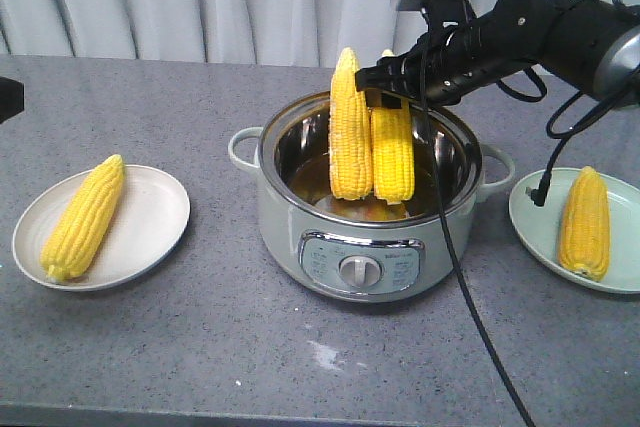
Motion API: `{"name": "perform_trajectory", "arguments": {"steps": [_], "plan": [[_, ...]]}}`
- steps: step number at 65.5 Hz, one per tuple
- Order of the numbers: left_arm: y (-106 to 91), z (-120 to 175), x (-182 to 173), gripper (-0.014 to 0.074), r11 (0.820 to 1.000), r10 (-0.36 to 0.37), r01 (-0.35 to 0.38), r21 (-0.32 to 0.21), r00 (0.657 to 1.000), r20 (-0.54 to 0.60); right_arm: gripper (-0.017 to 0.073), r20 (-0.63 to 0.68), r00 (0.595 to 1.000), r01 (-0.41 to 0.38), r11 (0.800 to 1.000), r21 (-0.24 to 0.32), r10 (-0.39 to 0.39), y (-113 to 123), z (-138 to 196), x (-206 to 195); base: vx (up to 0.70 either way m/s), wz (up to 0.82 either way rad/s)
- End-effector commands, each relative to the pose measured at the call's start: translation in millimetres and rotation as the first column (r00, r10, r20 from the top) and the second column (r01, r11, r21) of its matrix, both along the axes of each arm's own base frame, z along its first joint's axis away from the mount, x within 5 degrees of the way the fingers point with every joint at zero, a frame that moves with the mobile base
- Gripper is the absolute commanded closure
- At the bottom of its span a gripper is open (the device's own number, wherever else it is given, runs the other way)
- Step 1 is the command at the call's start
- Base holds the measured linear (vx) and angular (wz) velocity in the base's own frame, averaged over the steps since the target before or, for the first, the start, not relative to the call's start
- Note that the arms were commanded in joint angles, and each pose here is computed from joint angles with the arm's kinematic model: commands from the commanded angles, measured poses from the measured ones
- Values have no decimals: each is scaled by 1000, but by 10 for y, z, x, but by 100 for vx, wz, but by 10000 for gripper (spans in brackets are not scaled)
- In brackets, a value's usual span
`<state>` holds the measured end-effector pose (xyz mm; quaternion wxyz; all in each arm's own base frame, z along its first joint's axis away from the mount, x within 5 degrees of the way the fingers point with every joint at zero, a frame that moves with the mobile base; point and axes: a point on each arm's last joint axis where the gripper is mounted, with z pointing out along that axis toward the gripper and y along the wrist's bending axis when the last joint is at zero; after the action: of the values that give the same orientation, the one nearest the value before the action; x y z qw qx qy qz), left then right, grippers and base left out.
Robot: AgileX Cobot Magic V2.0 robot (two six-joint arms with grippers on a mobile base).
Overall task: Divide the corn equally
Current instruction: 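Grasp another corn cob with the right gripper and lift it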
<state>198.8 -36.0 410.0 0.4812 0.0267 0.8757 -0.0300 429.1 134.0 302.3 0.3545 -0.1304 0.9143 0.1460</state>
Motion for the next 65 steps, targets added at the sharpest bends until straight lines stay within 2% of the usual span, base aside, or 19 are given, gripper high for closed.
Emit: {"name": "perform_trajectory", "arguments": {"steps": [1,9,16,32,47,58,65], "plan": [[10,158,-15,6,1000,0,2,-19,995,103,232,42,999,1,1000,14,-2,-13,162,-27,0,0],[10,158,-15,6,1000,0,2,-19,995,103,358,40,999,1,1000,17,-2,-12,162,-28,0,0],[10,158,-15,6,1000,0,2,-19,995,103,402,33,999,-1,1000,18,1,-11,167,-38,0,0],[9,159,-15,6,1000,0,2,-20,995,103,399,56,998,-15,1000,21,14,-47,426,-201,0,0],[9,159,-15,6,1000,0,2,-20,995,103,391,170,985,-29,999,39,22,-159,1048,-620,0,0],[9,159,-15,6,1000,0,2,-20,995,103,388,254,967,6,1000,3,-7,-319,1464,-1001,0,0],[9,158,-15,6,1000,-1,3,-21,995,103,386,297,953,71,996,-46,-54,-468,1672,-1240,0,0]]}}
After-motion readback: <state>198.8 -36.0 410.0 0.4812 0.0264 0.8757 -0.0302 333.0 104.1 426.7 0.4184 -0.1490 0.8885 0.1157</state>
